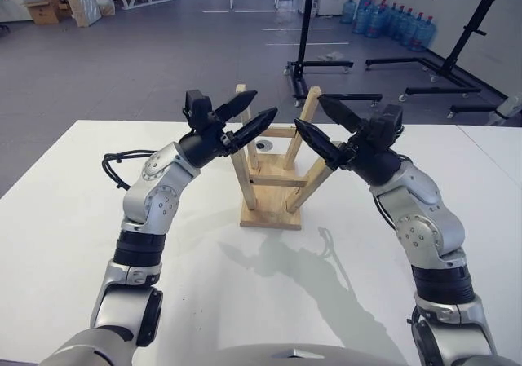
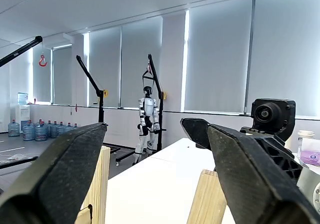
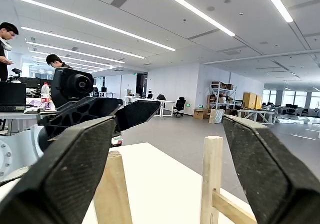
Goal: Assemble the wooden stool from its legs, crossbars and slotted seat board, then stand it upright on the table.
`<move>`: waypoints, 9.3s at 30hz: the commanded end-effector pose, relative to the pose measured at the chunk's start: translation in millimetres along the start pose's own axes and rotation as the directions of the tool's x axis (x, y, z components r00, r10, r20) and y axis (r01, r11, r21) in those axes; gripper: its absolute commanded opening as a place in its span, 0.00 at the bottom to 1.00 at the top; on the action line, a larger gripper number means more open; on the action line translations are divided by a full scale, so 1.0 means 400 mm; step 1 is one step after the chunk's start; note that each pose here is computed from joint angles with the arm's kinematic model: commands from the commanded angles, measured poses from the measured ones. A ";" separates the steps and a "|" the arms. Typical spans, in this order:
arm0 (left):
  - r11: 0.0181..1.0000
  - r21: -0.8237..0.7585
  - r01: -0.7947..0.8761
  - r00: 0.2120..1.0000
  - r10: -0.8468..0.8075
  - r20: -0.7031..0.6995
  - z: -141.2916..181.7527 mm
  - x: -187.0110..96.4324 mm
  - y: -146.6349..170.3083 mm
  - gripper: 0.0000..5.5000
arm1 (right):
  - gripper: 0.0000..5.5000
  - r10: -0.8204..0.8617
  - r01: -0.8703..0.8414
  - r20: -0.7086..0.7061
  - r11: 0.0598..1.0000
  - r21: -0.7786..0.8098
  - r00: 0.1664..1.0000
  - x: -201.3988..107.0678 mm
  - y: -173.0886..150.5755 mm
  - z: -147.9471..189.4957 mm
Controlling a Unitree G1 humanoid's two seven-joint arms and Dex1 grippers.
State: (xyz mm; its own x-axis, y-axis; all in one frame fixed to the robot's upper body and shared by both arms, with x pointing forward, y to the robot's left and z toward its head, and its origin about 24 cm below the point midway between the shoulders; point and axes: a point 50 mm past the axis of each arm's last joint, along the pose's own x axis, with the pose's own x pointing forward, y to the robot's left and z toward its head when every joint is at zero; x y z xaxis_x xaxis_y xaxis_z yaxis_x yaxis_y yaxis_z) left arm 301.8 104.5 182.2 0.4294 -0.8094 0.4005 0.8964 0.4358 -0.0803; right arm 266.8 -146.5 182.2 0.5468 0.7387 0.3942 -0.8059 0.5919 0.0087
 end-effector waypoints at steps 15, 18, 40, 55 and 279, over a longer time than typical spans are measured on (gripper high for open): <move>0.943 0.272 -0.192 0.978 0.161 0.131 0.171 -0.026 0.027 0.67 | 0.71 -0.280 0.225 0.359 0.956 0.187 0.890 -0.110 -0.153 0.167; 0.923 0.274 -0.271 0.960 0.239 0.145 0.187 -0.045 0.046 0.67 | 0.71 -0.428 0.421 0.137 0.904 0.080 0.893 -0.149 -0.192 0.045; 0.945 0.245 -0.216 0.972 0.186 0.143 0.193 -0.063 -0.014 0.67 | 0.71 0.193 -0.147 -0.467 0.980 0.133 0.863 -0.143 0.013 -0.237; 0.969 0.197 -0.145 0.989 0.136 0.060 0.147 -0.103 -0.006 0.67 | 0.71 -0.004 0.024 -0.555 0.999 0.029 0.832 -0.125 -0.206 -0.279; 0.445 -0.743 -0.500 0.795 0.577 -0.189 -0.043 -0.210 -0.197 0.42 | 0.24 -0.561 0.422 -0.327 0.045 0.905 0.761 -0.116 0.075 -0.026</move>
State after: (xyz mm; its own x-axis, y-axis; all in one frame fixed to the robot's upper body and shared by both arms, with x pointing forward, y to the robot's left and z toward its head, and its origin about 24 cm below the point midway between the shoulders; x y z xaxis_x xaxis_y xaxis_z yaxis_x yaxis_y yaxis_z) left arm 194.7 129.5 148.8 0.8639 -0.4746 0.1684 0.3230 0.2657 -0.9083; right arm 220.8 -163.0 164.0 0.9486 0.3065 0.0788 -0.0872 0.0140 0.9961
